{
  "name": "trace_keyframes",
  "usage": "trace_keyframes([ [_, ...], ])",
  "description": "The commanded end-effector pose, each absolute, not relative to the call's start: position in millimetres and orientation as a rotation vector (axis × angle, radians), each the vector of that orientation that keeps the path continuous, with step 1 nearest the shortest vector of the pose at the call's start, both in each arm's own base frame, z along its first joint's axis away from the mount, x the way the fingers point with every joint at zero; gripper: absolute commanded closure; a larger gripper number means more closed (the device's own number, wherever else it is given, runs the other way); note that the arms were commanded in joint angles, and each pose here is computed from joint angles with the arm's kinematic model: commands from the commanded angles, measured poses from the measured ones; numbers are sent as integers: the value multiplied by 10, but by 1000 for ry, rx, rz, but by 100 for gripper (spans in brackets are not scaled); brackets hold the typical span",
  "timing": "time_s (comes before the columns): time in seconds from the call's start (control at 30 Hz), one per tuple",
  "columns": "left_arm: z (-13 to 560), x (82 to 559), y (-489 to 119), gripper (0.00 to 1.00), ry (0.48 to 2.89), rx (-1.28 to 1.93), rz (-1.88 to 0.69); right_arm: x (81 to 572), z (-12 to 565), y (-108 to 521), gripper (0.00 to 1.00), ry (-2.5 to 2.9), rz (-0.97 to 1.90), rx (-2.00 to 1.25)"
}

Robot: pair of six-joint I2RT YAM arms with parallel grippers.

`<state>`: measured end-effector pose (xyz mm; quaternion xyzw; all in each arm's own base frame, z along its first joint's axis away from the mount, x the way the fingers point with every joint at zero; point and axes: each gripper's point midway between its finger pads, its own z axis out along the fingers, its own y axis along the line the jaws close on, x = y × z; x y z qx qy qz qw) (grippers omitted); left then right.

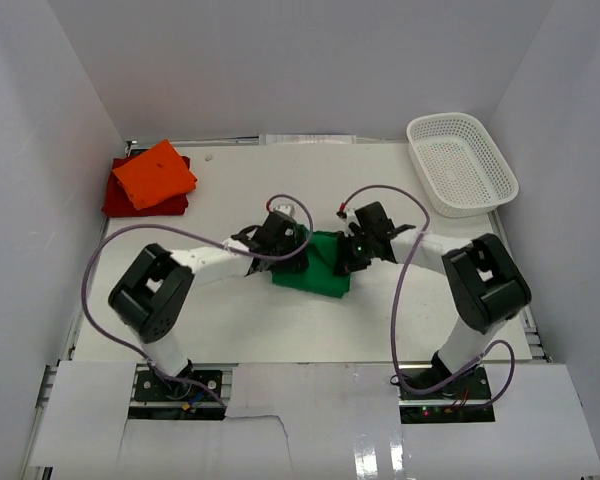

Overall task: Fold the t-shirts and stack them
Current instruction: Fold the long partially folded tshirt into a neat square

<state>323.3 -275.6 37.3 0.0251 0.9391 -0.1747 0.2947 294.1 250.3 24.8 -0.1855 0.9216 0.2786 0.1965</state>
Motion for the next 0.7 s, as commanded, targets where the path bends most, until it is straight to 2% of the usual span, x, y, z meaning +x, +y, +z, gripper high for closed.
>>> trace_keyframes([
  [0.0, 59, 2133, -2383, 23, 2761, 43, -355, 2318, 61, 2210, 92, 2717, 688, -470],
  [0.13, 62, 1319, -2248, 23, 2860, -13, -394, 1736, 112, 2048, 92, 2715, 725, -434],
  [0.2, 162, 1182, -2231, 22, 2858, -30, -435, 1633, 180, 2066, 92, 2701, 766, -415],
  [0.43, 287, 1141, -2118, 18, 2833, -30, -328, 1681, 614, 2177, 91, 2596, 792, -465],
  [0.67, 556, 1303, -2249, 12, 2754, -29, -377, 1786, 1078, 2484, 90, 2458, 961, -524],
])
